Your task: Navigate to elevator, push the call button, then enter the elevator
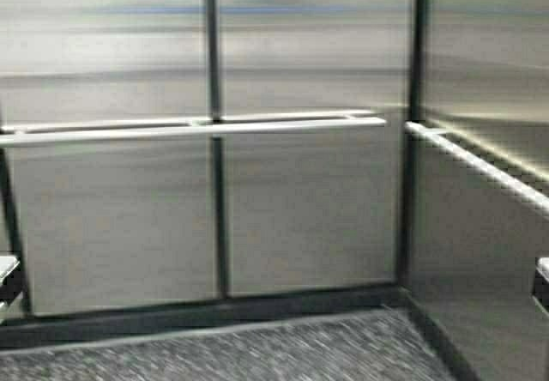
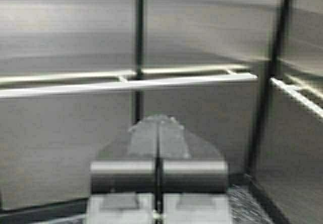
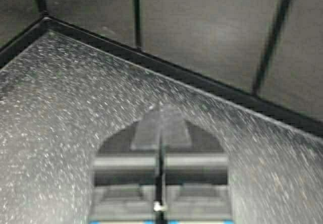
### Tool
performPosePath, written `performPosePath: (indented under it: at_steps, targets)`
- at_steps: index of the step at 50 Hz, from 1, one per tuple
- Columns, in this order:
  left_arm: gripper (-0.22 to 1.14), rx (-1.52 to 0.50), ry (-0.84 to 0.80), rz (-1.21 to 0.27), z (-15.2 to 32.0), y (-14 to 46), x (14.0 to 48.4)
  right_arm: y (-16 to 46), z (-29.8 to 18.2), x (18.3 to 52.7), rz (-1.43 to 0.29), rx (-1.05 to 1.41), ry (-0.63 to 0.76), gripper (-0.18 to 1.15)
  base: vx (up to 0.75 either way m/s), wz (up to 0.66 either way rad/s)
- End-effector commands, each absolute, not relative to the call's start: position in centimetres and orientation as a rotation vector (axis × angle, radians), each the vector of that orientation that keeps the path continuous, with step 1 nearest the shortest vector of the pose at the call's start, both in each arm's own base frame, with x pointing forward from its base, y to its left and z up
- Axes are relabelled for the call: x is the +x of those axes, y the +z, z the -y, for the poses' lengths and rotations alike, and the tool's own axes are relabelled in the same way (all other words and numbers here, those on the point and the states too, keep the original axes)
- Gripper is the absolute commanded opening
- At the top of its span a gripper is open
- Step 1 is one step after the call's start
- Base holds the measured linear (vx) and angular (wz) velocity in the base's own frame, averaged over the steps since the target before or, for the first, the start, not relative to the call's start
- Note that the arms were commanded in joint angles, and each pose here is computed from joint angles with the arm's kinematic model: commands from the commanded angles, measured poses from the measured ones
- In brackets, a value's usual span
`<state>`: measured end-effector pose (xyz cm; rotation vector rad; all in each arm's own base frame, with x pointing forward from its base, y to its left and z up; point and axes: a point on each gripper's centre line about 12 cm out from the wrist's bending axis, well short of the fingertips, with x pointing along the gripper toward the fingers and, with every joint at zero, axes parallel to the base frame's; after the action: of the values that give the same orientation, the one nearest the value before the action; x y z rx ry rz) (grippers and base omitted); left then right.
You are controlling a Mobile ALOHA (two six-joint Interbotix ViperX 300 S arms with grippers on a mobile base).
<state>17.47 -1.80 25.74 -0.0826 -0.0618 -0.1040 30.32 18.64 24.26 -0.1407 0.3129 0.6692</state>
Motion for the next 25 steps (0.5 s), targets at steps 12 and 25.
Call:
performPosePath:
  at_steps: [12,25]
  targets:
    - [0.02,-0.125,-0.111,0.115,1.8,27.0,17.1,23.7,-18.6,30.2,-0.325,-0.163,0.671,0.07,0.45,0.29]
    - [0.02,-0.13,-0.11,0.113,1.8,27.0,17.1,23.6,-19.3,30.3,-0.325,-0.158,0.687,0.07,0.4,0.37]
